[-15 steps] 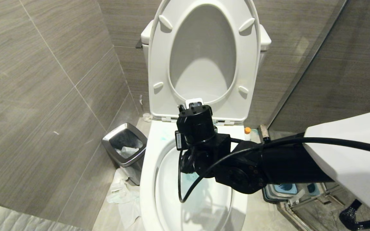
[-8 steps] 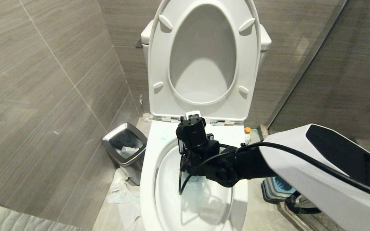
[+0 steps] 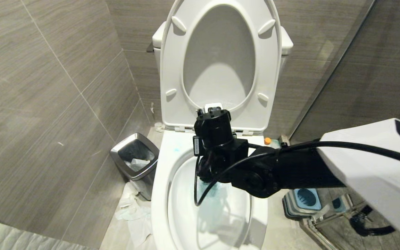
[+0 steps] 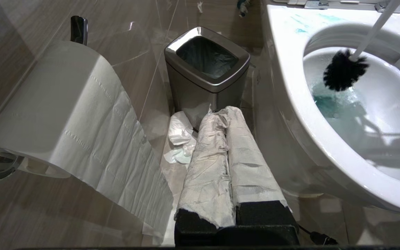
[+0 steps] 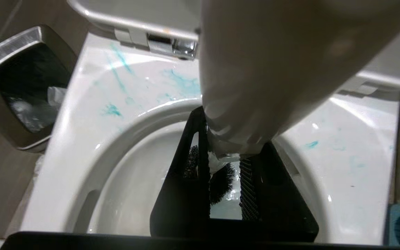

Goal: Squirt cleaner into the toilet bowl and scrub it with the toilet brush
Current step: Scrub the toilet bowl

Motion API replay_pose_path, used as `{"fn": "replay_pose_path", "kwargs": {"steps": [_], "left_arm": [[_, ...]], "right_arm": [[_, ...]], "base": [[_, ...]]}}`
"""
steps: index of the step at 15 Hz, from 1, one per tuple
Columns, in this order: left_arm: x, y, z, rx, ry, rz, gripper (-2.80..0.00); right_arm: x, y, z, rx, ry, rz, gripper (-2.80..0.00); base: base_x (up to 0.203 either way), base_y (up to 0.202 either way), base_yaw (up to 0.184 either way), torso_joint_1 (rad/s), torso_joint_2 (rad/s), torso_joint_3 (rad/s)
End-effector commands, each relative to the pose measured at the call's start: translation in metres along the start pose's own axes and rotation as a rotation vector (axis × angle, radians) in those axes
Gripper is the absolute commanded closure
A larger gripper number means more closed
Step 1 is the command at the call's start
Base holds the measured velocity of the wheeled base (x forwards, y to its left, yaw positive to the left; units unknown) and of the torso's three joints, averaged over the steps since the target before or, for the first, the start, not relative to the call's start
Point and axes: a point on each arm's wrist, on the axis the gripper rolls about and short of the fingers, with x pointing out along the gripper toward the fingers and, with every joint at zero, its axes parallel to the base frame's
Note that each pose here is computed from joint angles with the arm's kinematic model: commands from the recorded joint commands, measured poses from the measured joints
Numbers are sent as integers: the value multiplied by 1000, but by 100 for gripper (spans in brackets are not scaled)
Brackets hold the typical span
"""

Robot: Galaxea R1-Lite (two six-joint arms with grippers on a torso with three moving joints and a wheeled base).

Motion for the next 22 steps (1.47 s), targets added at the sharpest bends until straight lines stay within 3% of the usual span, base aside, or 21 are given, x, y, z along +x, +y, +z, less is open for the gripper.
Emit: {"fn": "replay_pose_path", "kwargs": {"steps": [1,8,9,13,18,22], "left_arm": [[1,0,-2,0,9,1,0],[1,0,-2,0,9,1,0],[1,0,-2,0,9,1,0],[1,0,-2,0,9,1,0],[1,0,-2,0,9,1,0],[1,0,-2,0,9,1,0]], "right_arm": [[-17,-8,25,31,-37,9,0],[34,11,-45,-51,70,-25,0],[37,11,-43,-42,61,-27,0],[15,2,-6,6,3,-16,0],[-80,-37,71,77,-93,50,0],[-126,-61,91,68,-103,90,0]], "base": [[0,0,0,0,0,0],[0,0,0,0,0,0],[0,0,0,0,0,0],[0,0,0,0,0,0],[0,0,0,0,0,0],[0,0,0,0,0,0]]}}
